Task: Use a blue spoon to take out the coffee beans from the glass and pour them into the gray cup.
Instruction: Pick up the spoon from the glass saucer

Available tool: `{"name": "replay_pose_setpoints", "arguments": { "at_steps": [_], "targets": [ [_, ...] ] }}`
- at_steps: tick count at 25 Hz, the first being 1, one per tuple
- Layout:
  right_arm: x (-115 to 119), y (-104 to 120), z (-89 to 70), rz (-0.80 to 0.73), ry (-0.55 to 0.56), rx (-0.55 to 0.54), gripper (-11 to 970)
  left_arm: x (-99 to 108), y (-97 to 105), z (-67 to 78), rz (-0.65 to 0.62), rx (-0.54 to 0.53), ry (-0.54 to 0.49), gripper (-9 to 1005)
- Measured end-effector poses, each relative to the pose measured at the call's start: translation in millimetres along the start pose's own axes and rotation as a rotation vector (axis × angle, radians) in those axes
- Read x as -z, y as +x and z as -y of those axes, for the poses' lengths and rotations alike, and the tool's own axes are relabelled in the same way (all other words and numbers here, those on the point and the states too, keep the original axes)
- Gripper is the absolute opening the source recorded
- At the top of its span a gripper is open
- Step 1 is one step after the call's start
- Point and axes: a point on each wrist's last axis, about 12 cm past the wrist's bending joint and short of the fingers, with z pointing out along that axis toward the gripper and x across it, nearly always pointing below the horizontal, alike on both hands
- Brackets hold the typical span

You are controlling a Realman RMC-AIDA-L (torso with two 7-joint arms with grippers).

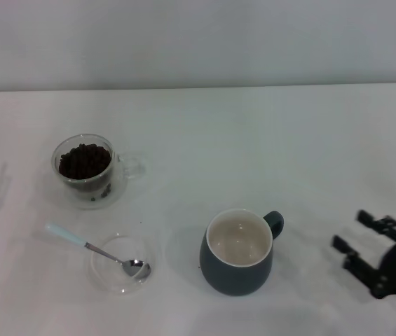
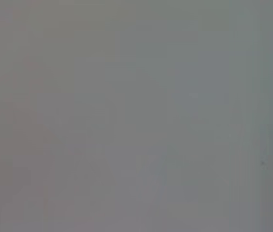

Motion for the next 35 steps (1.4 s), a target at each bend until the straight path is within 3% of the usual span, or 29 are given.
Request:
{"name": "replay_pose_setpoints", "arguments": {
  "at_steps": [7,13,17,25,29,35],
  "targets": [
    [50,-24,17.4,0.214,0.218,0.025,595,1,-2,0.3,0.018,0.007,-0.004,713],
    [62,-51,40.3,0.437,0.427,0.126,595,9,-4,7.8,0.056,0.105,0.007,713],
    [60,-66,61.6,0.517,0.447,0.193,595,27,-7,8.1,0.098,0.254,0.004,714],
    [35,-97,111.8,0.616,0.471,0.305,595,78,-3,7.5,0.077,0.685,-0.049,713],
    [24,-108,120.5,0.662,0.456,0.329,595,90,3,12.6,0.026,0.913,-0.063,712],
    [8,-114,123.0,0.69,0.428,0.331,595,92,14,24.1,-0.107,1.122,-0.039,711]
  ]
}}
